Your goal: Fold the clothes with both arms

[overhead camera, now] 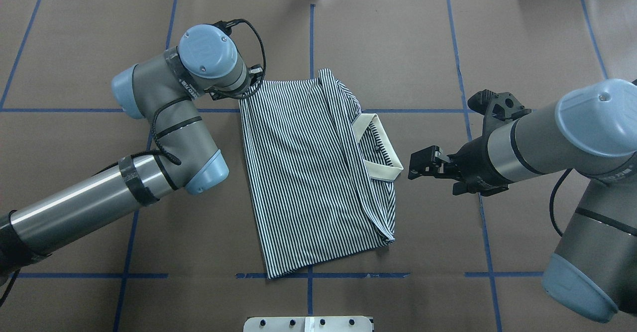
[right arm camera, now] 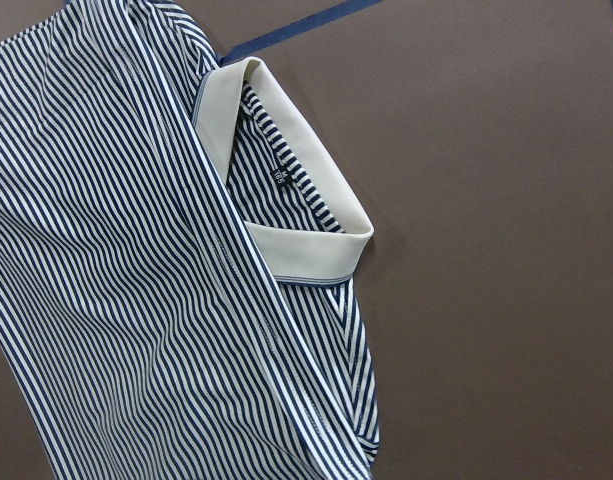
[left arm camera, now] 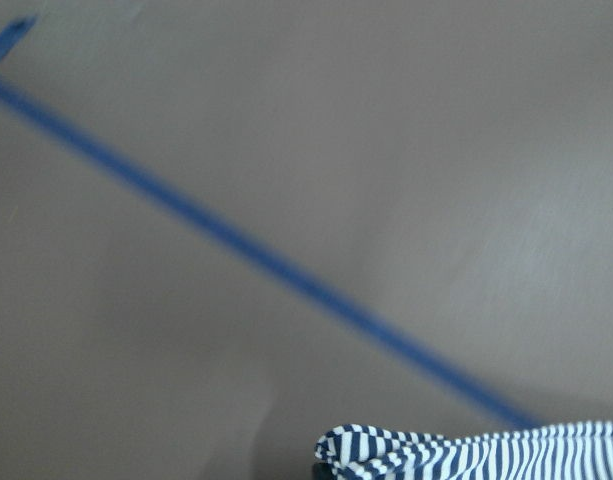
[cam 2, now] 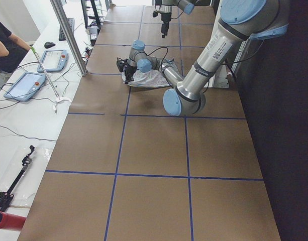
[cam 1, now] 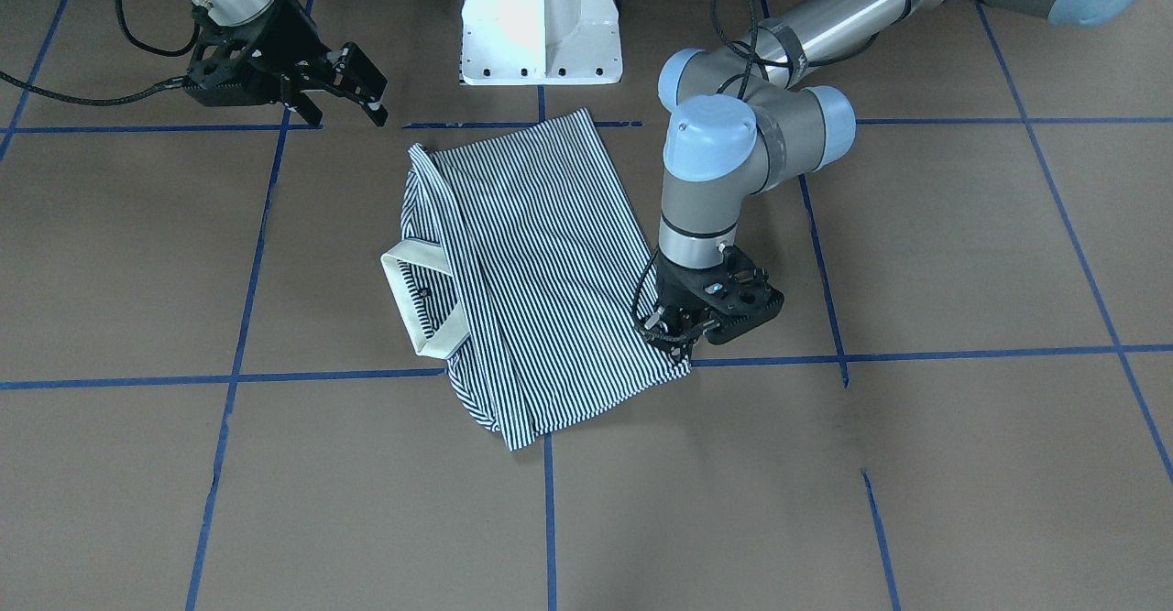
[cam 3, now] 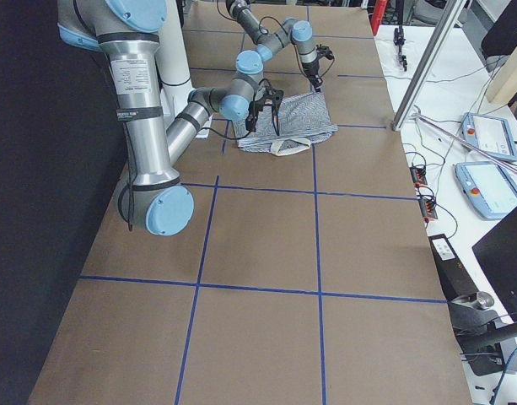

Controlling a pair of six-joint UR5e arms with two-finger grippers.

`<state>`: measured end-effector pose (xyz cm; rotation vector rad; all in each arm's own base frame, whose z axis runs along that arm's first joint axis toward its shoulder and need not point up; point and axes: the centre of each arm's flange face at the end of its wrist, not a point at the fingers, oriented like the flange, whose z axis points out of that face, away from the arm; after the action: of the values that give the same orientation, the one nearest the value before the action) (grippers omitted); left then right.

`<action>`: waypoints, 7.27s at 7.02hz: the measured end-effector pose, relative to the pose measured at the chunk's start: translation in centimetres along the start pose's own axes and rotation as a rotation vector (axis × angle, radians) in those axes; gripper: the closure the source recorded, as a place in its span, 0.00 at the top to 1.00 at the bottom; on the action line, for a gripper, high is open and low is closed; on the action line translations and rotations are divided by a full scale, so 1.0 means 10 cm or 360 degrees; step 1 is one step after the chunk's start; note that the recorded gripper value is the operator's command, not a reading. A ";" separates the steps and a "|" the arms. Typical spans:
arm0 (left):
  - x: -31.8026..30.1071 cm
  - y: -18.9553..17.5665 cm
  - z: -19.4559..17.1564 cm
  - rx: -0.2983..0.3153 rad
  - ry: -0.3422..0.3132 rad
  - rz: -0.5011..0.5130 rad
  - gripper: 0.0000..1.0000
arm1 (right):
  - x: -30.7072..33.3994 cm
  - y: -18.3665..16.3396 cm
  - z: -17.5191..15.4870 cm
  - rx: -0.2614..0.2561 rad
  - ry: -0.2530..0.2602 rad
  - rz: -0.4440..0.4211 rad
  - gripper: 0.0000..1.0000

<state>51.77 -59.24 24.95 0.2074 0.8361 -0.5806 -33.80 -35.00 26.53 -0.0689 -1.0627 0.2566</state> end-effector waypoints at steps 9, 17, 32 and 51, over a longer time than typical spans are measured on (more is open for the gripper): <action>-0.01 -0.73 0.17 0.0062 0.0147 0.0427 1.00 | -0.25 -0.27 0.46 0.0078 0.0080 -0.0084 1.00; -0.96 0.09 -1.54 -0.0137 0.0169 0.0507 1.00 | -1.49 0.17 2.04 -0.0029 0.0597 -0.0499 1.00; -0.94 0.13 -1.51 -0.0152 0.0172 0.0513 1.00 | -1.01 0.30 2.16 -0.0167 0.0916 -0.0614 1.00; -0.92 0.15 -1.53 -0.0152 0.0183 0.0519 1.00 | -1.33 -0.61 2.26 -0.0135 0.0999 -0.0742 1.00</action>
<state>37.93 -48.28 21.65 0.2853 0.9163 -0.2243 -58.49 -45.63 27.26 0.0240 -0.4402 -0.2267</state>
